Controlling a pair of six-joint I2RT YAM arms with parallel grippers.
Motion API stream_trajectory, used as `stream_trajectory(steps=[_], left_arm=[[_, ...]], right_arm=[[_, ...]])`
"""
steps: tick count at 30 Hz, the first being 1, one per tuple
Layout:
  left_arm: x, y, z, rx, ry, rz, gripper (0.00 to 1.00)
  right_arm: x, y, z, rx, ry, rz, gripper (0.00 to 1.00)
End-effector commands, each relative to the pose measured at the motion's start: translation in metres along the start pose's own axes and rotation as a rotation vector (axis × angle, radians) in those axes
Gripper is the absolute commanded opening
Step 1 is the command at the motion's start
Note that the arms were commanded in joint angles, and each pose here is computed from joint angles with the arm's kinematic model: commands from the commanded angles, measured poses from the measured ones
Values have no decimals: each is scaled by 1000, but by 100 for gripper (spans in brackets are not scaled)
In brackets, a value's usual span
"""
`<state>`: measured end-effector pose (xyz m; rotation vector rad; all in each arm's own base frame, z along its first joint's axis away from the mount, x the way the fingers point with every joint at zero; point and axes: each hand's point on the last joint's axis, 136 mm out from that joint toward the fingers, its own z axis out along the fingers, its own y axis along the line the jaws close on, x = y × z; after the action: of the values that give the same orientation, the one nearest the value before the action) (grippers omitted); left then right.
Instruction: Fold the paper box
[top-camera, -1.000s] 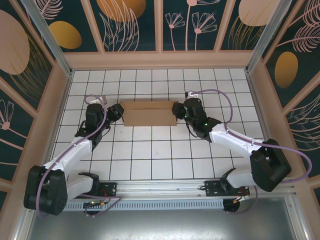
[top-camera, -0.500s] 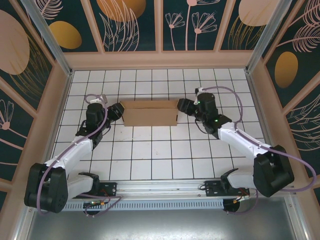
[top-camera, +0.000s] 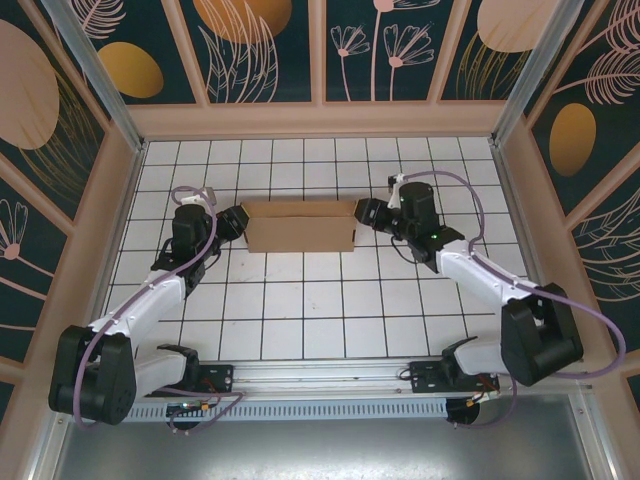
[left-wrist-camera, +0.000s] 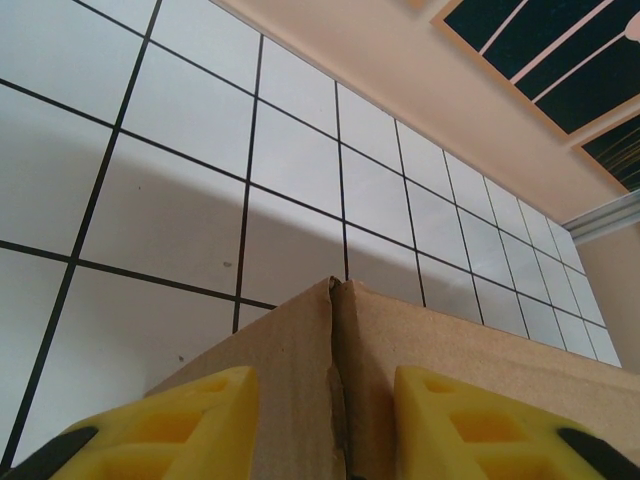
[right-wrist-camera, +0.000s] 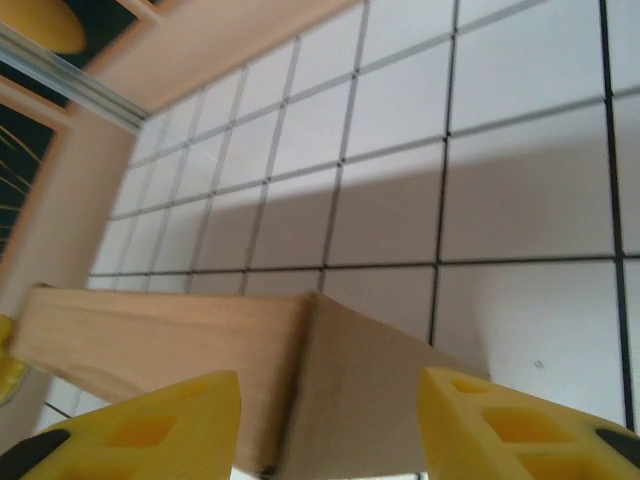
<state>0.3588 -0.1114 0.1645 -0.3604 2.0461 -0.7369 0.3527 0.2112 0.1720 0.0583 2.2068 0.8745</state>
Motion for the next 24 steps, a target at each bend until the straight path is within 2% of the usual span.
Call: stream_trajectory(steps=[1, 5, 8, 13, 17, 21, 24], left_arm=[[45, 36, 3, -117, 154, 2, 40], [61, 43, 4, -112, 182, -37, 40], [65, 44, 4, -108, 190, -47, 40], [58, 42, 3, -118, 175, -16, 38], [56, 41, 3, -118, 176, -6, 38], [57, 41, 4, -118, 180, -2, 38], [57, 42, 4, -121, 180, 1, 38]], right_arm=[[28, -21, 14, 61, 75, 4, 48], [46, -39, 18, 119, 110, 6, 46], [38, -42, 10, 150, 71, -12, 45], [0, -9, -10, 84, -31, -52, 46], [-23, 20, -18, -9, -78, -67, 53], [-22, 31, -8, -64, -49, -47, 57], [-10, 22, 5, -59, -14, -21, 54]])
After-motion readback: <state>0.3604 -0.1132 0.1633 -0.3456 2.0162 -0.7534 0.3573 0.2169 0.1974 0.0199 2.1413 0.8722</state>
